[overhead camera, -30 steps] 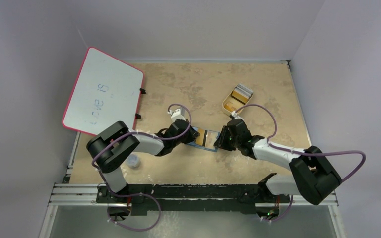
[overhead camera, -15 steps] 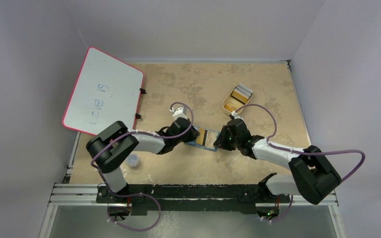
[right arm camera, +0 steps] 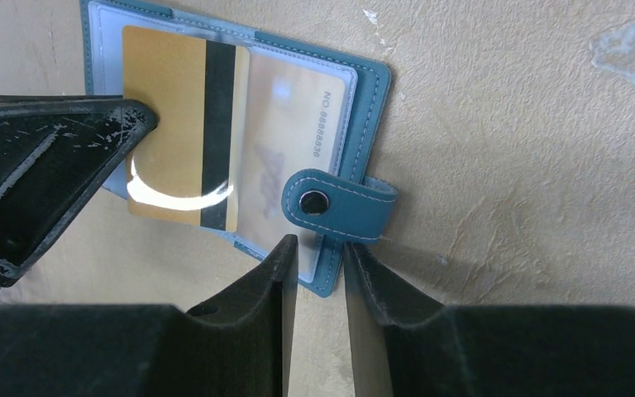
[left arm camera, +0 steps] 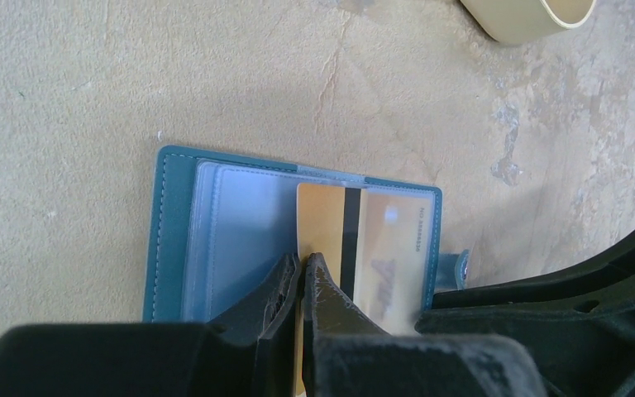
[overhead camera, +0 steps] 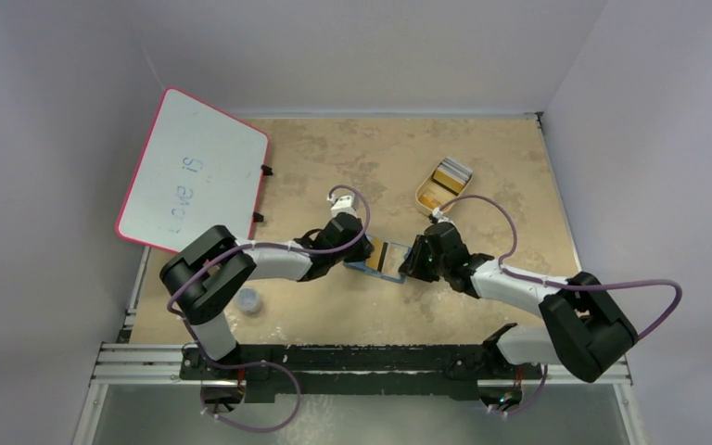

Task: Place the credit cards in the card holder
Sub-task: Insert the credit card into the card holder.

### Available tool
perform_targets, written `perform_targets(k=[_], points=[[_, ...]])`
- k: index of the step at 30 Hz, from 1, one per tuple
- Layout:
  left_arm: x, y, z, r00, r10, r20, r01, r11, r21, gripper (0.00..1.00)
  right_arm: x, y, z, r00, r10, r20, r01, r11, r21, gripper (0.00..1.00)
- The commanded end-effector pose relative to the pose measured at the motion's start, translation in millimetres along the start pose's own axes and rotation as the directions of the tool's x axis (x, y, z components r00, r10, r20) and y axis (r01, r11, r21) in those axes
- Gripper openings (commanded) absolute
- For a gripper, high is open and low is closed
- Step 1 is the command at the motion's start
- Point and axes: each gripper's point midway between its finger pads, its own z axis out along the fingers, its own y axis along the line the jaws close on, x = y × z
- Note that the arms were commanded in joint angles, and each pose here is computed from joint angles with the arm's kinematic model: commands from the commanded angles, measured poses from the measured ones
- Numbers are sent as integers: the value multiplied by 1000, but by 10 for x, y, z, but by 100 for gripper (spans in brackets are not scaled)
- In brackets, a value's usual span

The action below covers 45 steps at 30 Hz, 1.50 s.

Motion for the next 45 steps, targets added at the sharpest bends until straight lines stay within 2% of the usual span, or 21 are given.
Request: perform_targets(k=[1,22,40,45], points=[[96,125,-66,994,92,-64,-96,993,-62,0,232,-101,3,997,1,-81,0,1000,20,29],[25,142,-68,963,238,-125,-250,964,-93,0,212,-72,-7,997,-2,-79,3,1000,12,29],[330,218,43,994,62,-94,-64,998,-25,0,207,-62,21,997,-7,-78,7,1000,7,28],[414,152,48,994,25,-102,-22,999,32,0,207,-41,31,997,4,-79,-4,1000,0,28]])
